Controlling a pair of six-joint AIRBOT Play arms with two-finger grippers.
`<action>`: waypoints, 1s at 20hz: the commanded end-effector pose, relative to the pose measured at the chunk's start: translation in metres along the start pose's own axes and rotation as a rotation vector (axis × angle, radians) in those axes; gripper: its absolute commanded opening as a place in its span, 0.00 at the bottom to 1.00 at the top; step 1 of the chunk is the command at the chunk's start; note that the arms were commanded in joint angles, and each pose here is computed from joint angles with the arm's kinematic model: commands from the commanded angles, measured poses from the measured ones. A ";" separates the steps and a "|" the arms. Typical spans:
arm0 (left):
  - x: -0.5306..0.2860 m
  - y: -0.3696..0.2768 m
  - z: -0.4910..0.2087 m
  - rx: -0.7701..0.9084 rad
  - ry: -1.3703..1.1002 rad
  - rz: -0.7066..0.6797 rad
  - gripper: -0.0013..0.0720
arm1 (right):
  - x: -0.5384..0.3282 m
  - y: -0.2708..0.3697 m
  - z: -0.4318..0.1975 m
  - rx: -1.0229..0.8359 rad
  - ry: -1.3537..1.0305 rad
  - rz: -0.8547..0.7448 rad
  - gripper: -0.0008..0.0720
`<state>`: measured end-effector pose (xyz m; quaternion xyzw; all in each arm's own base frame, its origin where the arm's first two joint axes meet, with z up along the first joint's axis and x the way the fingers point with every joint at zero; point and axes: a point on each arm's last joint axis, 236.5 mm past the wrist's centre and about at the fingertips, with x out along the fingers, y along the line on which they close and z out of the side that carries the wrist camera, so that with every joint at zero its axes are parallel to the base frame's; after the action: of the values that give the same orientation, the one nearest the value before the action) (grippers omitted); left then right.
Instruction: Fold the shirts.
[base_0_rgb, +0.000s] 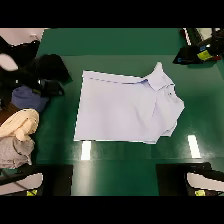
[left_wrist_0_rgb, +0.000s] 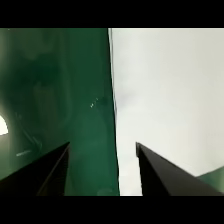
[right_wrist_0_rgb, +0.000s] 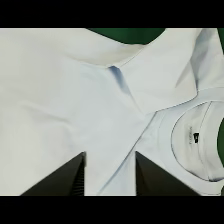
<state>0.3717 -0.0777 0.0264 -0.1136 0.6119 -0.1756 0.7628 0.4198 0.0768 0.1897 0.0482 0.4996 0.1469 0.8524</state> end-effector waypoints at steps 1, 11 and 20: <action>0.026 -0.012 -0.074 -0.040 0.062 -0.083 0.68 | -0.019 0.013 -0.008 -0.009 0.001 0.048 0.27; 0.085 -0.026 -0.166 -0.116 0.187 -0.181 0.68 | -0.025 0.016 -0.020 -0.015 0.038 0.051 0.27; 0.099 -0.046 -0.163 -0.092 0.172 -0.160 0.05 | -0.028 0.008 -0.036 0.004 0.104 0.045 0.27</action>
<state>0.2246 -0.1492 -0.0803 -0.1763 0.6728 -0.2218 0.6834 0.3818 0.0797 0.2006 0.0517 0.5273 0.1715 0.8306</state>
